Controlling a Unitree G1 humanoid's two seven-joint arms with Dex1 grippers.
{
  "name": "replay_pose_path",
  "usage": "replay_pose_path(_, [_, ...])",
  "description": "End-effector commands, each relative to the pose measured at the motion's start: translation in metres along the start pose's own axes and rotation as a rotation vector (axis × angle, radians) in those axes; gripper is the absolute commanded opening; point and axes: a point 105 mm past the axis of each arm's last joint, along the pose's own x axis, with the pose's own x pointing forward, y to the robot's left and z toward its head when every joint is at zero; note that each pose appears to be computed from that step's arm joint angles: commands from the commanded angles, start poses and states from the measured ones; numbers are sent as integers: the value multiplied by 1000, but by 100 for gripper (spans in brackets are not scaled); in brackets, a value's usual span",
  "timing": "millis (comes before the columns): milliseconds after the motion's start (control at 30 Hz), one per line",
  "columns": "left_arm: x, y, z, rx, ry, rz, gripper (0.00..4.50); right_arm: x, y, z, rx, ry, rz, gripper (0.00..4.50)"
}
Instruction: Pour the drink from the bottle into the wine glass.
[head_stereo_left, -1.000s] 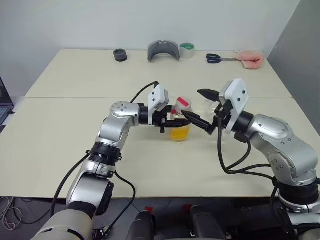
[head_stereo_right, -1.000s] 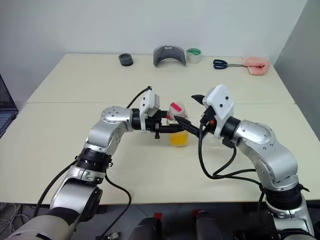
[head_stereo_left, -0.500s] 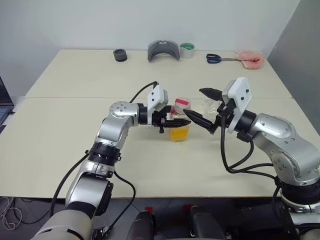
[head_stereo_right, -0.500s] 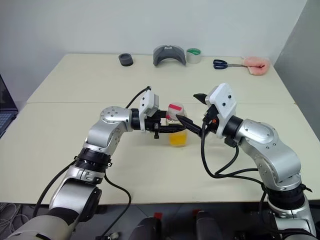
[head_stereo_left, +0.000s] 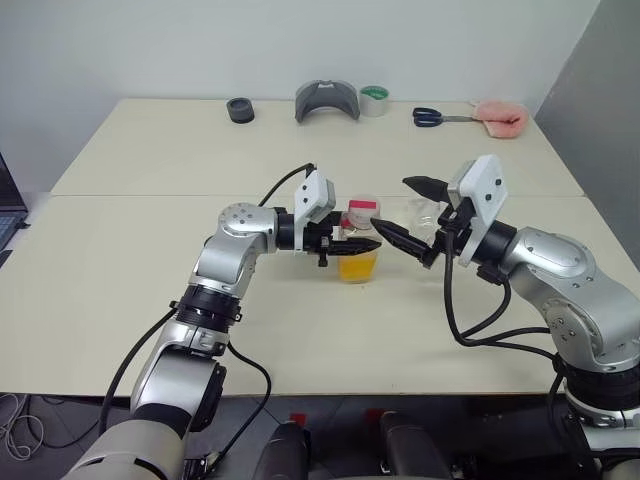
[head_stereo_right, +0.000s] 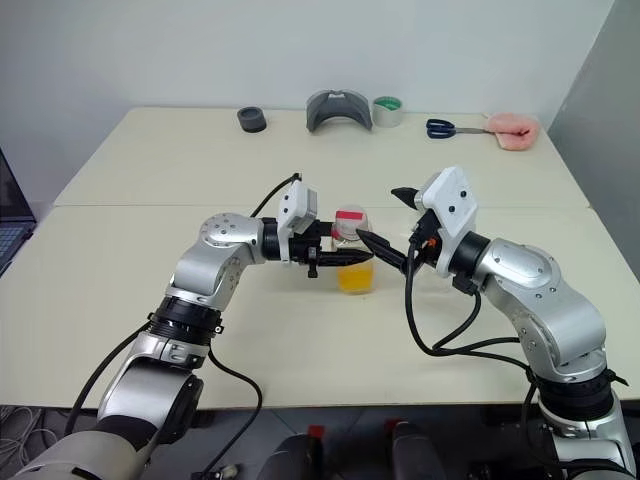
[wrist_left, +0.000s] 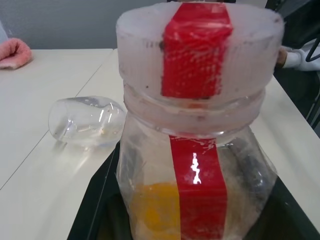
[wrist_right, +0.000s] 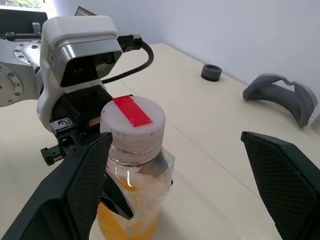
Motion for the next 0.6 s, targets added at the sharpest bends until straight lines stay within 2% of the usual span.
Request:
replay_pose_path(33, [2, -5, 15, 55, -37, -29, 181, -6, -9, 11, -37, -33, -49, 438])
replay_pose_path(600, [3, -4, 16, 58, -37, -28, 181, -7, -4, 14, -36, -40, -17, 438])
